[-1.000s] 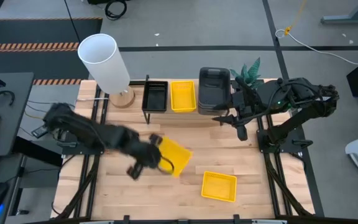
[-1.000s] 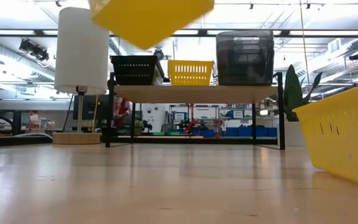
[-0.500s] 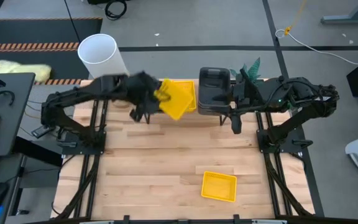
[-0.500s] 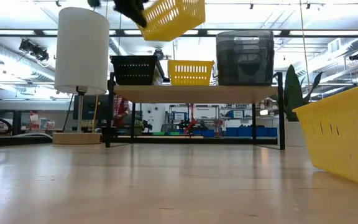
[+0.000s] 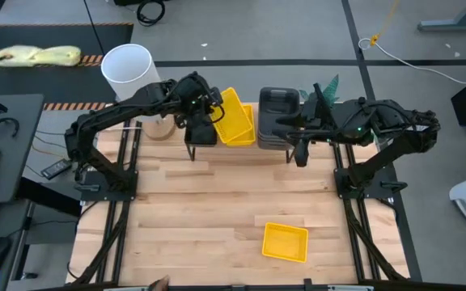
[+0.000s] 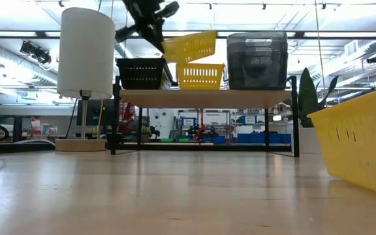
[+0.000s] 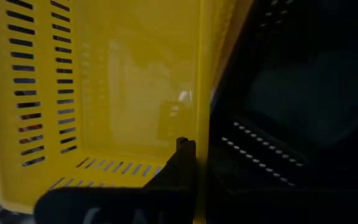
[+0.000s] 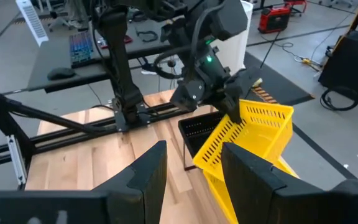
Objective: Stack baskets on shelf by color
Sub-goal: Stack the left yellow basket on top of the yellow basket on the shelf
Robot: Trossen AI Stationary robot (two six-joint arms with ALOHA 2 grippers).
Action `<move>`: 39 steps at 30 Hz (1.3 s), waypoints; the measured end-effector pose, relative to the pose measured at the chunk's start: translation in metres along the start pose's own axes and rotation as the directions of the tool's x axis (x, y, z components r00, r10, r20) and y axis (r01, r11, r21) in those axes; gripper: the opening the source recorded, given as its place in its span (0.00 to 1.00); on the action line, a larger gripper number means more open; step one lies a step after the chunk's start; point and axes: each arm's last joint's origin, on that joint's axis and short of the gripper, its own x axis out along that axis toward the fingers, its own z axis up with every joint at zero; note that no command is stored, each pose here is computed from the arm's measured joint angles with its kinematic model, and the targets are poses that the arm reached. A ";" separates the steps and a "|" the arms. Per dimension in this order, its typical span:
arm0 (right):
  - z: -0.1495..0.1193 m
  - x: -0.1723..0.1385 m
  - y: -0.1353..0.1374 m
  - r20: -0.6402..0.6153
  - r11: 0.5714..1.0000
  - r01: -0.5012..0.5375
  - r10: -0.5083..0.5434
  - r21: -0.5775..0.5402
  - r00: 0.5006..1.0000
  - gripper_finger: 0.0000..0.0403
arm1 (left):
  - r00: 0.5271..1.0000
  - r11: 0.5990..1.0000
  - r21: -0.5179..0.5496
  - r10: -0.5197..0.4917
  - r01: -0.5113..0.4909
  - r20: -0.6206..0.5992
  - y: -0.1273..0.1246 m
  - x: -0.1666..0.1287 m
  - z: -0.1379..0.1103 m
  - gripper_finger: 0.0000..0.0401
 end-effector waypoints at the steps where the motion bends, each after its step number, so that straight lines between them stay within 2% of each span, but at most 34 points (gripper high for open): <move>1: 0.000 0.000 0.000 0.001 1.000 0.004 -0.004 0.001 1.000 0.39 | 1.000 1.000 0.017 0.005 -0.005 -0.001 0.001 0.003 0.000 0.03; 5: 0.000 0.000 0.000 0.004 1.000 0.011 -0.011 0.001 1.000 0.39 | 1.000 0.999 0.047 0.015 -0.016 0.019 0.005 0.014 0.002 0.03; 14: 0.000 0.001 -0.001 0.003 1.000 0.016 -0.016 -0.001 1.000 0.39 | 0.999 0.998 0.053 -0.029 0.027 0.044 0.003 0.029 0.004 0.03; 19: 0.000 0.001 -0.002 0.002 1.000 0.017 -0.017 -0.009 1.000 0.39 | 0.997 0.998 0.045 -0.035 0.032 0.066 0.003 0.033 0.005 0.03; 23: 0.000 0.001 -0.002 0.001 1.000 0.017 -0.017 -0.016 1.000 0.39 | 0.997 0.999 -0.001 -0.033 0.033 0.066 0.004 0.035 0.005 0.04; 32: 0.000 0.001 -0.001 0.001 0.999 0.014 -0.014 -0.036 1.000 0.39 | 0.995 0.997 -0.064 -0.026 0.033 0.100 0.004 0.035 0.007 0.19; 36: 0.000 0.001 -0.001 -0.001 0.999 0.008 -0.008 -0.044 1.000 0.39 | 0.996 0.995 -0.090 -0.022 0.029 0.082 0.005 0.035 0.006 0.28; 39: 0.000 0.001 -0.001 -0.001 0.998 0.008 -0.008 -0.056 1.000 0.39 | 0.999 0.989 -0.149 -0.003 0.011 0.053 0.007 0.035 0.005 0.34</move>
